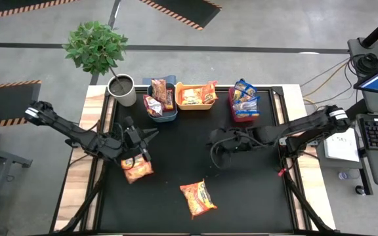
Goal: Sort Maruchan noodles
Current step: Put the orange noodle pack into the yellow bin
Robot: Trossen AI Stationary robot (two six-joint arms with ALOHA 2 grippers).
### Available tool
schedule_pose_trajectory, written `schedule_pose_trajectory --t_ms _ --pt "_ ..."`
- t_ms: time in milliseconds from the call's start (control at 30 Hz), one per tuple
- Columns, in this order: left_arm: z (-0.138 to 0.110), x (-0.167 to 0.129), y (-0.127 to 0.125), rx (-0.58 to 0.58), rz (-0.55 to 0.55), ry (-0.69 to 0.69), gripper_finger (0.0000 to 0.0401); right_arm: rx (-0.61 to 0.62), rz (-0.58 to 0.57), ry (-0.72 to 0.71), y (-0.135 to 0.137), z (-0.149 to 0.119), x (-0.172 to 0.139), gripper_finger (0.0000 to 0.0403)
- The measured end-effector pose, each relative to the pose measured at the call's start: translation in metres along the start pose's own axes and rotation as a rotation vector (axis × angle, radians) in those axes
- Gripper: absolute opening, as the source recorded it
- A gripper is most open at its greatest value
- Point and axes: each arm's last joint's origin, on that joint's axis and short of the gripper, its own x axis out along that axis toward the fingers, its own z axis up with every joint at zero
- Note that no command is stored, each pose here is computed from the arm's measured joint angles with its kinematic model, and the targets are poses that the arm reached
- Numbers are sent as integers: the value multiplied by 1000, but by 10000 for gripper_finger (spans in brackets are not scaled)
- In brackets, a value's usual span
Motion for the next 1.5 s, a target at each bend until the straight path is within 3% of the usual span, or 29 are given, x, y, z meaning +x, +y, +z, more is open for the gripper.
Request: schedule_pose_trajectory --t_ms 100,200,300,400,467,600,733,867,1033,1133,1267,1333,1500 --pt "-2 1 -4 1 -43 9 38 -30 93 -75 -3 -18 23 9" --pt "-5 2 -8 -27 -100 29 38 -35 107 -160 -12 -37 49 9" --pt "-13 0 -12 -124 -238 109 38 -27 110 -226 -20 -50 71 9" --pt "-32 -8 -17 -211 -483 357 38 -23 101 -218 -25 -58 88 9" --pt "-46 -15 -20 -344 -568 599 38 -33 87 -190 -27 -63 99 9" --pt "-68 -23 -26 -526 -465 938 38 -61 73 -166 -27 -67 114 9" --pt "-89 -24 -29 -492 -304 1107 38 -94 70 -157 -25 -66 123 9" --pt "-102 -20 -34 -450 -217 1186 38 -128 70 -189 -22 -56 123 9" --pt "-110 -12 -45 -435 -208 1164 38 -158 71 -219 -20 -46 121 9" --pt "-101 -1 -59 -413 -295 959 38 -160 68 -241 -19 -40 122 9" --pt "-60 13 -79 -315 -490 648 38 -123 66 -258 -20 -33 122 9" --pt "-46 14 -81 -223 -522 613 38 -66 69 -259 -21 -32 122 9" --pt "-18 13 -81 -121 -530 624 38 86 73 -218 -24 -33 124 9"
